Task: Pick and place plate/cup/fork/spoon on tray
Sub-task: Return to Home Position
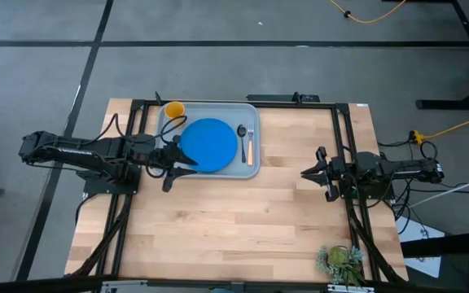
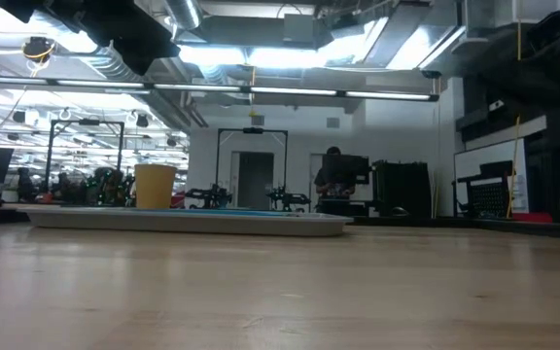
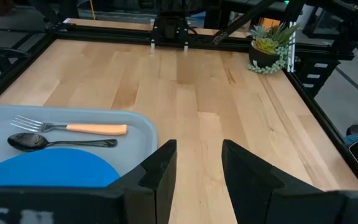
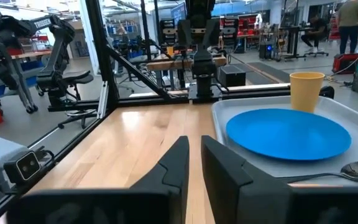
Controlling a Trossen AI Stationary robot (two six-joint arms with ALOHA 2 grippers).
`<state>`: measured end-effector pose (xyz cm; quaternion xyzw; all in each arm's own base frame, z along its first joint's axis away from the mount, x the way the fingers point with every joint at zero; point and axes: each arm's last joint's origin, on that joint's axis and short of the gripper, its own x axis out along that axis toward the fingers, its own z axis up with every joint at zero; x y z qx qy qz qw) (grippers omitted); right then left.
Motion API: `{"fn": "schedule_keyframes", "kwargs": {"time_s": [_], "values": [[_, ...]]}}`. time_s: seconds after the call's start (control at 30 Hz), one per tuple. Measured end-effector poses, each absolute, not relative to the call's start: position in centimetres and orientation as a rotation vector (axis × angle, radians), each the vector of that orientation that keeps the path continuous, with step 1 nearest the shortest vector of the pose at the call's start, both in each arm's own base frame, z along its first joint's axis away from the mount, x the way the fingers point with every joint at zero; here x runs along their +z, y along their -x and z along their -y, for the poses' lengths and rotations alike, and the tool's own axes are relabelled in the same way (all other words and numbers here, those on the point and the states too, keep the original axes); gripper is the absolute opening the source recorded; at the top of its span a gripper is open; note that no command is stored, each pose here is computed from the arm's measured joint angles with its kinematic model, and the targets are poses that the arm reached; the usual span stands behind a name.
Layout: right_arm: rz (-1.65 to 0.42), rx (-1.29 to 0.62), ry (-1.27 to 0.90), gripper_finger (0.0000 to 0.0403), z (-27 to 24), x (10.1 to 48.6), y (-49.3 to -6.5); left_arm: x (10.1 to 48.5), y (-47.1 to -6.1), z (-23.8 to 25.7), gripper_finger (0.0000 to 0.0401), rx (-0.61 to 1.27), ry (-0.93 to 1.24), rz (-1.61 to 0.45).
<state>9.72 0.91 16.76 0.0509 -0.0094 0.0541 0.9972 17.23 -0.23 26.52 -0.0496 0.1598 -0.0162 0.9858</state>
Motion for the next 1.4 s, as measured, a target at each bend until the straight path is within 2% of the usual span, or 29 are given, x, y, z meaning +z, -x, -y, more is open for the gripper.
{"fn": "schedule_keyframes", "kwargs": {"time_s": [0.67, 0.93, 1.07, 1.3, 1.4], "values": [[0.020, 0.108, -0.098, 0.0048, -0.9, 16.8, -9.7, 26.5, -17.2, 0.2, 0.0122, -0.032, 0.102, -0.320], [0.020, 0.108, -0.098, 0.0048, -0.9, 16.8, -9.7, 27.6, -14.4, 0.1, 0.0122, -0.007, 0.036, -0.154], [0.020, 0.108, -0.098, 0.0048, -0.9, 16.8, -9.7, 25.4, -13.1, 0.1, 0.0122, -0.015, 0.018, -0.020], [0.020, 0.108, -0.098, 0.0048, -0.9, 16.8, -9.7, 18.6, -11.5, 0.1, 0.0122, -0.031, 0.041, 0.159], [0.021, 0.108, -0.098, 0.0048, -0.9, 16.8, -9.7, 18.8, -11.0, 0.2, 0.0122, -0.038, 0.058, 0.189]]}}
